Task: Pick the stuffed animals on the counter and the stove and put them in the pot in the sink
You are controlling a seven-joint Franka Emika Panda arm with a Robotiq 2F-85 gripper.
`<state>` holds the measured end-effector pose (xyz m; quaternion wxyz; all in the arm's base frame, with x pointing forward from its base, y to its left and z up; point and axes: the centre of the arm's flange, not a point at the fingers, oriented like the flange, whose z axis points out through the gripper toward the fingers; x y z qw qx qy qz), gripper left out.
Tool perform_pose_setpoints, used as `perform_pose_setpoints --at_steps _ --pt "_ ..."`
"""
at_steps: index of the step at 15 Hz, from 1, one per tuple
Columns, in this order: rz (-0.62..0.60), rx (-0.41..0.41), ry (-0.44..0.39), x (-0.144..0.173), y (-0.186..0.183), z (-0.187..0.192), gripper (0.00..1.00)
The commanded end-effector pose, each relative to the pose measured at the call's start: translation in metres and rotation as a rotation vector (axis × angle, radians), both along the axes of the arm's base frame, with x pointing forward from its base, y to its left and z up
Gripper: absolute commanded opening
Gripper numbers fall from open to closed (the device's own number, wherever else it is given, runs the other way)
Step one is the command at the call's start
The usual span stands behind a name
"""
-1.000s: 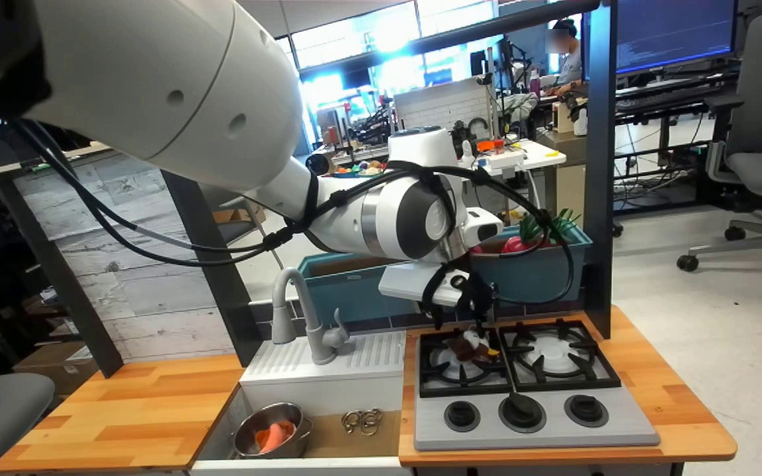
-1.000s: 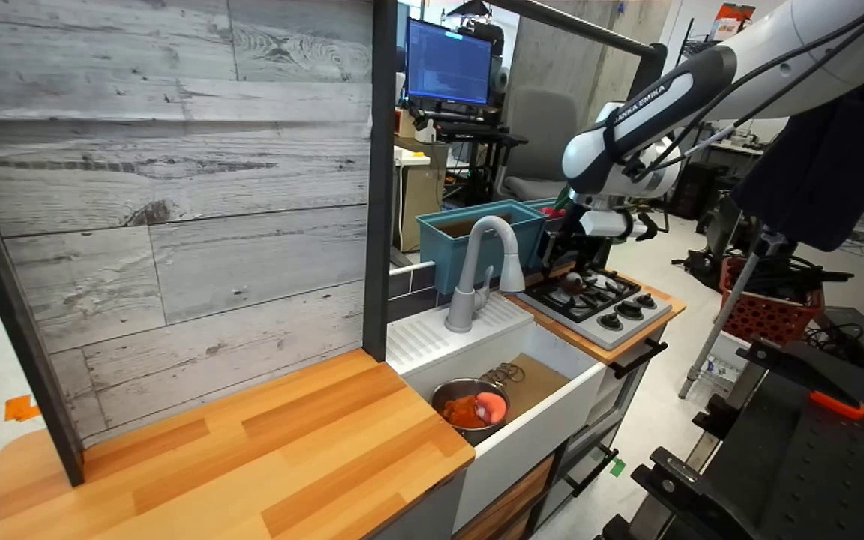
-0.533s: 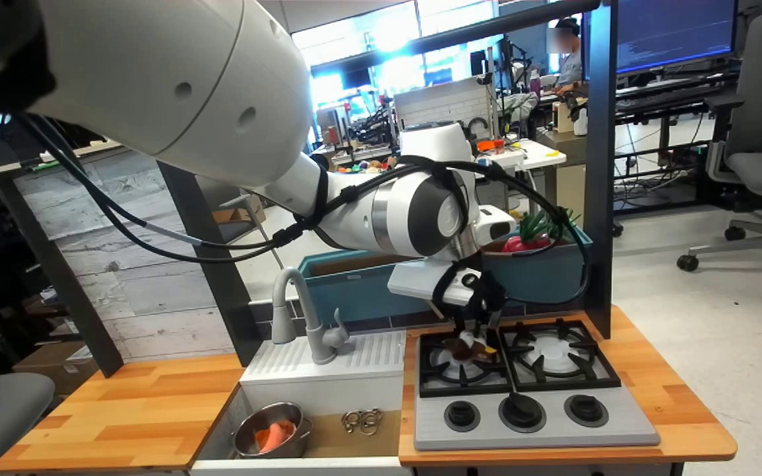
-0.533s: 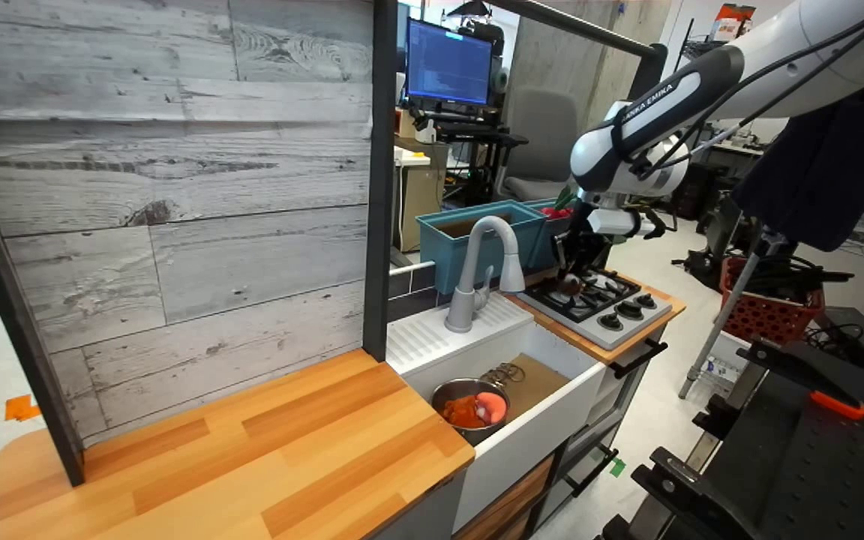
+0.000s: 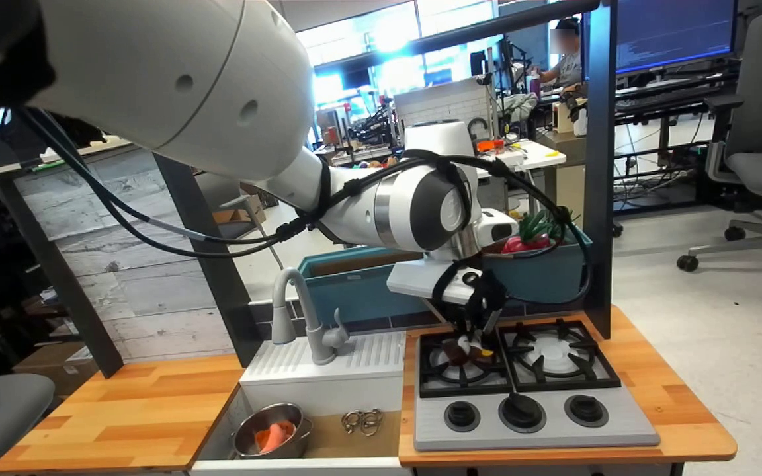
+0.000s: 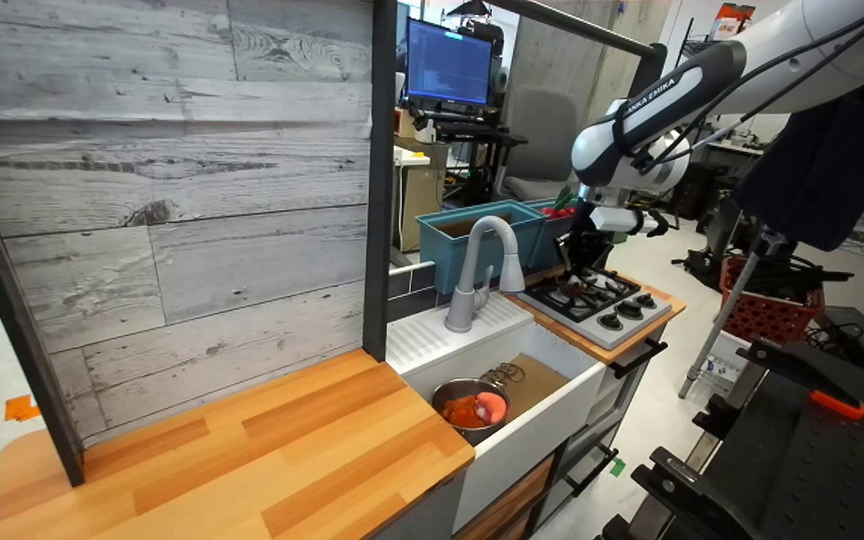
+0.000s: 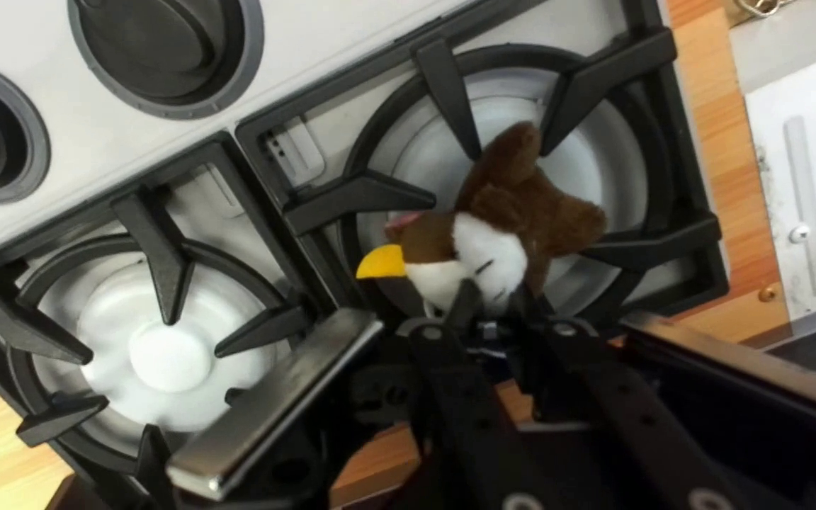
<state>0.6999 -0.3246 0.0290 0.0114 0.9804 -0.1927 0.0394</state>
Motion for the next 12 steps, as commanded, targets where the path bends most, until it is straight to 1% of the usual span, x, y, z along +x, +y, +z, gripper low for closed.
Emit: perform_pose_setpoints --at_steps 1,3,5,8,10,12 --pt "0.076 0.011 -0.057 -0.02 0.016 0.043 0.03" --pt "0.153 0.002 -0.106 -0.027 0.029 0.056 0.03" --pt "0.229 -0.017 -0.145 -0.024 0.048 0.059 0.03" --pt "0.344 -0.004 -0.124 -0.026 0.08 0.055 0.03" --pt "0.42 0.02 -0.098 -0.033 0.103 0.052 0.03" --pt "0.492 0.046 -0.092 -0.043 0.125 0.052 0.03"
